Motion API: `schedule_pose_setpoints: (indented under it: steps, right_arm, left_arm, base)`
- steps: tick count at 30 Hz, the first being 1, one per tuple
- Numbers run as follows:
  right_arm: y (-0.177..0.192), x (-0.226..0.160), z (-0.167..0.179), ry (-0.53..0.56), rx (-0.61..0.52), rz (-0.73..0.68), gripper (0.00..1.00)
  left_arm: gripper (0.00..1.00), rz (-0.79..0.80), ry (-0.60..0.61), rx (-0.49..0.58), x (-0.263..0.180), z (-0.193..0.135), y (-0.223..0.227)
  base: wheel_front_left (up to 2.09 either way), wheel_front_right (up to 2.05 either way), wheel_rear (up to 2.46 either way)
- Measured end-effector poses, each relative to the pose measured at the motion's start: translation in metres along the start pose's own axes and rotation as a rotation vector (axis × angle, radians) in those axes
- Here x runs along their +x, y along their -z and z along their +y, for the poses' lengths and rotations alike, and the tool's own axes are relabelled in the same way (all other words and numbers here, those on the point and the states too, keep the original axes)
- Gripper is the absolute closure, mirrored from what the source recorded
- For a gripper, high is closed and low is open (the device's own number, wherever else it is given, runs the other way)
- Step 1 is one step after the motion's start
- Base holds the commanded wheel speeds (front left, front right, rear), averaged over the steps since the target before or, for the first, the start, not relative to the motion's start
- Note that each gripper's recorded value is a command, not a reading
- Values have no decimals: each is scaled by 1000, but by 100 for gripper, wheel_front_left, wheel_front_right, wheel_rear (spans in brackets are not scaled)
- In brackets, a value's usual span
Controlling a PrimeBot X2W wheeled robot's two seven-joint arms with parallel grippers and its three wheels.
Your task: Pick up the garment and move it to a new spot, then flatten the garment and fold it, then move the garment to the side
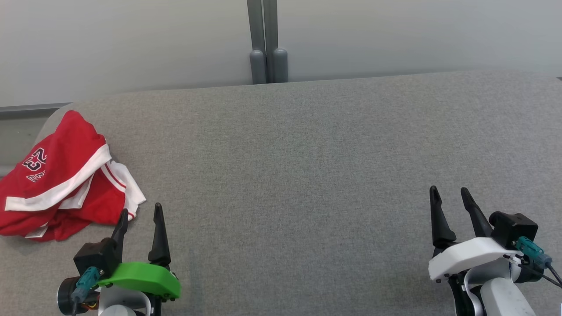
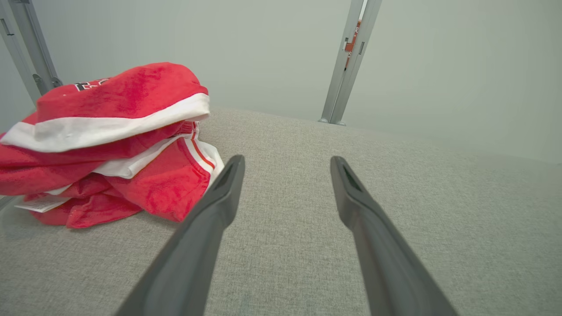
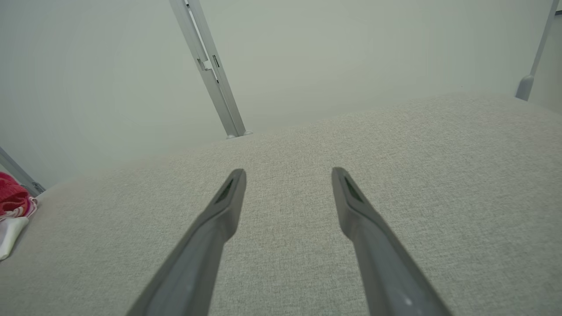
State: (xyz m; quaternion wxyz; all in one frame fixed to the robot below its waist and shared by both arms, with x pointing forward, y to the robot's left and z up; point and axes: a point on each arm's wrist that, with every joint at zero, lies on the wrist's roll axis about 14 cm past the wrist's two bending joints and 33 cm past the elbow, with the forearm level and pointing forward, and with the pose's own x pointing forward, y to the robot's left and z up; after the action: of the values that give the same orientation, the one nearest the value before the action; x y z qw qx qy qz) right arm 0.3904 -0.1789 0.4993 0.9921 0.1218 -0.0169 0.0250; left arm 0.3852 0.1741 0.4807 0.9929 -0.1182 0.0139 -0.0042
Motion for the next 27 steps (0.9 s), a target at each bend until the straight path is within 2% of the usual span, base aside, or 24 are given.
schedule_pose_setpoints:
  steps: [22,27]
  right_arm:
    - [5,0,3,-26,-141,2,0]
    - [8,1,8,-40,-143,8,0]
  left_arm:
    - [0,-27,17,133,-2,-1,-3]
    - [0,-26,7,137,-4,3,-3]
  base:
    - [0,0,0]
    - [0,0,0]
